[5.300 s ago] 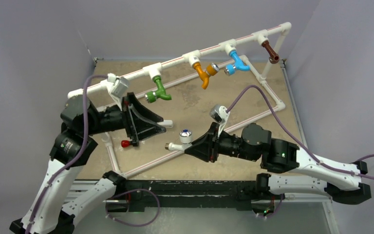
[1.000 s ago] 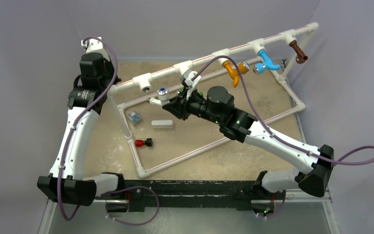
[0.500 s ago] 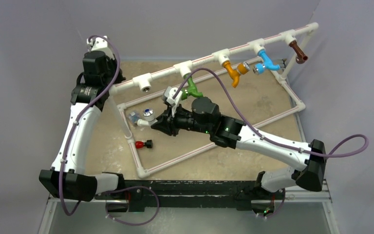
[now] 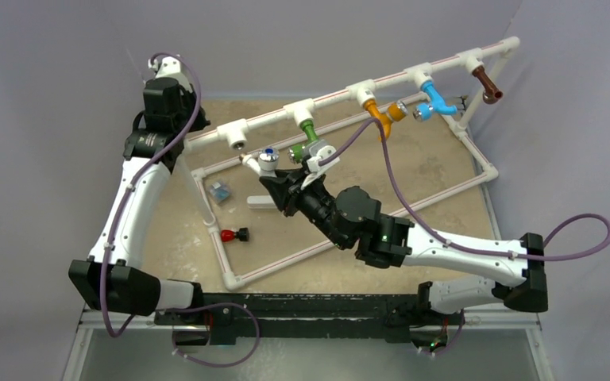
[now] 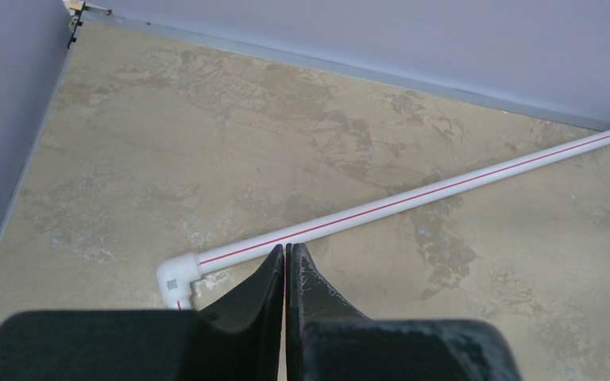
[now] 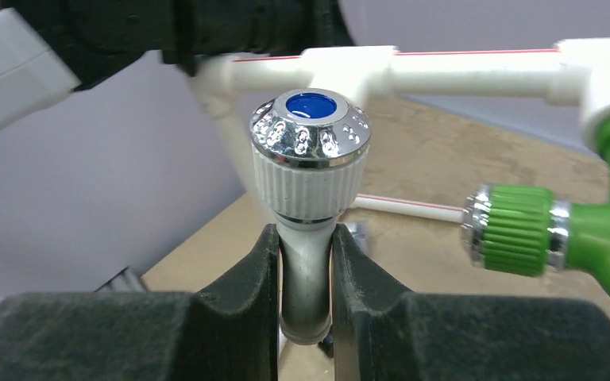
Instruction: Install the water faucets
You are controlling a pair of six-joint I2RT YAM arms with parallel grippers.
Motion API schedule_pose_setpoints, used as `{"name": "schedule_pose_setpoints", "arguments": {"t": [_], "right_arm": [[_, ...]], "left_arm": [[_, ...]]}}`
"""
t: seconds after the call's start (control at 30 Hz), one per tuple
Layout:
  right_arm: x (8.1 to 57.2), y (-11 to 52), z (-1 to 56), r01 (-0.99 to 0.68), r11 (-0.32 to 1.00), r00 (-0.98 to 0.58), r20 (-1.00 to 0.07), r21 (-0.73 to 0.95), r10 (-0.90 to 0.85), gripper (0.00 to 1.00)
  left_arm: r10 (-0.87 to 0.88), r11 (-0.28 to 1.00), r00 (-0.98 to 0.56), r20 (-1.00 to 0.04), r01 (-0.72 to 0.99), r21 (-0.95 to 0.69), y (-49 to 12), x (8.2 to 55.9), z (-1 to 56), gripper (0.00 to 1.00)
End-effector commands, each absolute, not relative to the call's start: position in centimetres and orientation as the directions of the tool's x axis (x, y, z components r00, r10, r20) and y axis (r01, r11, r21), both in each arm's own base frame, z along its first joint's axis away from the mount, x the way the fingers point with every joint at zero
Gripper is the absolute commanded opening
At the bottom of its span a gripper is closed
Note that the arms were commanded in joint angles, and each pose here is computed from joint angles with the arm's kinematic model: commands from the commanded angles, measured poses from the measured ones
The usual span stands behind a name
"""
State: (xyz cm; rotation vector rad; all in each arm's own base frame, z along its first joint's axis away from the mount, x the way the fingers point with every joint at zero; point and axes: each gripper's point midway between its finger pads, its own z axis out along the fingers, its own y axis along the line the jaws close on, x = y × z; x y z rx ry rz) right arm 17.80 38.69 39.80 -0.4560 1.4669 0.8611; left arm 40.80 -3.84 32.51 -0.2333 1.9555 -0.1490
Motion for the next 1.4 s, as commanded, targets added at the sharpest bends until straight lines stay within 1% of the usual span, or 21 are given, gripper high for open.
{"name": "schedule_pose_setpoints", "arguments": {"t": [0.0, 0.23, 0.6, 0.83, 1.07, 1.37], "right_arm": [[20.2, 36.5, 41.9, -0.592, 0.748, -0.007, -0.93, 0.3, 0.368, 0.0], [19.4, 37.3, 43.0, -0.586, 0.758, 0.063, -0.917, 0.286, 0.395, 0.0], [19.1, 38.2, 41.6, -0.522, 0.811, 0.08, -0.932, 0.264, 0.354, 0.0], [19.2, 39.0, 42.1, -0.504, 0.826, 0.099, -0.932, 0.254, 0.348, 0.0], [19.4, 39.6, 42.7, -0.483, 0.841, 0.125, -0.931, 0.244, 0.342, 0.0], [19.9, 40.6, 41.8, -0.444, 0.873, 0.141, -0.946, 0.203, 0.292, 0.0]], "left_arm": [[-0.257, 0.966, -0.381, -0.888, -0.074, -0.247, -5.1, 41.6, 32.0, 0.0], [-0.262, 0.963, -0.379, -0.887, -0.042, -0.267, -5.9, 41.6, 31.7, 0.0], [-0.235, 0.951, -0.382, -0.894, 0.102, -0.293, -9.7, 39.6, 33.3, 0.0], [-0.209, 0.963, -0.364, -0.908, 0.085, -0.256, -9.5, 39.1, 33.6, 0.0], [-0.196, 0.965, -0.378, -0.905, 0.088, -0.246, -9.9, 38.8, 32.4, 0.0], [-0.187, 0.966, -0.381, -0.906, 0.094, -0.239, -10.2, 38.8, 32.1, 0.0]]}}
